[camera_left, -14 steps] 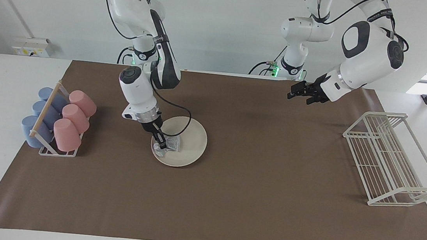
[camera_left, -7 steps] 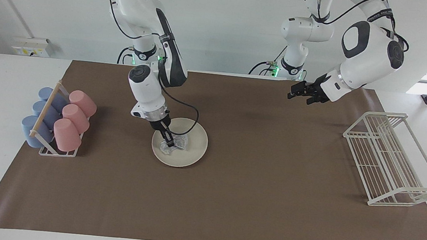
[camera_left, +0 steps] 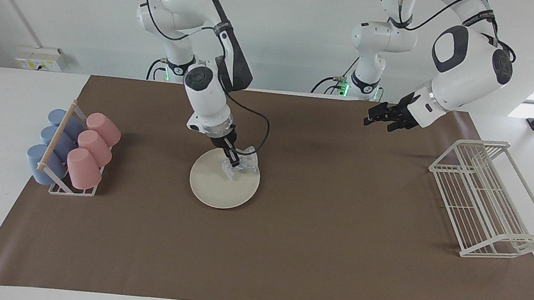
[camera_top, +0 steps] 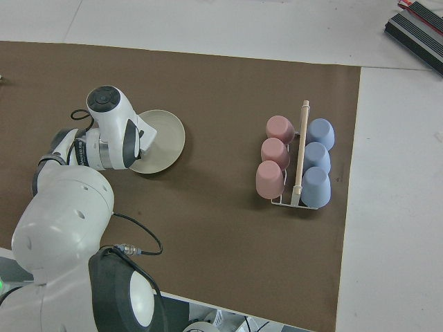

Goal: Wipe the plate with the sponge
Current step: 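Rub the wipe in circles over the plate with the right gripper, then lift the wipe with the right gripper while the left gripper reaches toward it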

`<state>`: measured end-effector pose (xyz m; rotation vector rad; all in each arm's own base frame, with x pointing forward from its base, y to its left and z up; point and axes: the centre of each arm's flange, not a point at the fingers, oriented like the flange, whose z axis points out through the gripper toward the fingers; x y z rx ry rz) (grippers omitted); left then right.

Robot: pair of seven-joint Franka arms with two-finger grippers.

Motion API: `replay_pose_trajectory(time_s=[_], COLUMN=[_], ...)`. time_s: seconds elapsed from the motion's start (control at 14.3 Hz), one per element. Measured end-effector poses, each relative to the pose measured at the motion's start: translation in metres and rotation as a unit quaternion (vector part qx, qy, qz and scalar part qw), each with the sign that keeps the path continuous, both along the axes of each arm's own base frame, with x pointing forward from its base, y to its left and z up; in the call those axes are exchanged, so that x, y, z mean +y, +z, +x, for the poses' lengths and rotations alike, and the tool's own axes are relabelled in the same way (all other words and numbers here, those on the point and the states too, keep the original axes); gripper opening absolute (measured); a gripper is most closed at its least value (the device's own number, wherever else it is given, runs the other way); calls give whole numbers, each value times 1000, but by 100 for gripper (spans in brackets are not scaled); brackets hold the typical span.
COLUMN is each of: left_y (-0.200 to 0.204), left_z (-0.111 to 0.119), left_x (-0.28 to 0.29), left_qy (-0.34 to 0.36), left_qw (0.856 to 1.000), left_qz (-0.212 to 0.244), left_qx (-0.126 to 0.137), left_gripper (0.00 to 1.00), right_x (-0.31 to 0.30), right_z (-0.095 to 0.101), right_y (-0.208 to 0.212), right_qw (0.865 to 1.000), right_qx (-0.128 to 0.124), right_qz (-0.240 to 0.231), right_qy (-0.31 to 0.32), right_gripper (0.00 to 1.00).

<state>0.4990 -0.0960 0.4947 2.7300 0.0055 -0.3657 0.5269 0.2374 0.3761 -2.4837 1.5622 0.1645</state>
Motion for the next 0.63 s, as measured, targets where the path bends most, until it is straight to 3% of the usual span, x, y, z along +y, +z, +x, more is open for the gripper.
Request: replay_pose_trajectory(time_s=[0.14, 0.35, 0.63], left_y=[2, 2, -10], left_z=[1, 0, -14], left_x=[-4, -11, -25], left_qy=[17, 60, 145], left_qw=[999, 991, 955], left_qz=[-34, -121, -255], left_qx=[5, 25, 49], left_gripper=[100, 100, 100], right_x=[-20, -28, -14], right_z=[-5, -31, -45], right_y=[72, 152, 200], right_qw=[1000, 998, 993], right_qx=[23, 43, 59], right_qz=[0, -1, -2], right_qy=[-11, -51, -99], right_gripper=[9, 9, 9])
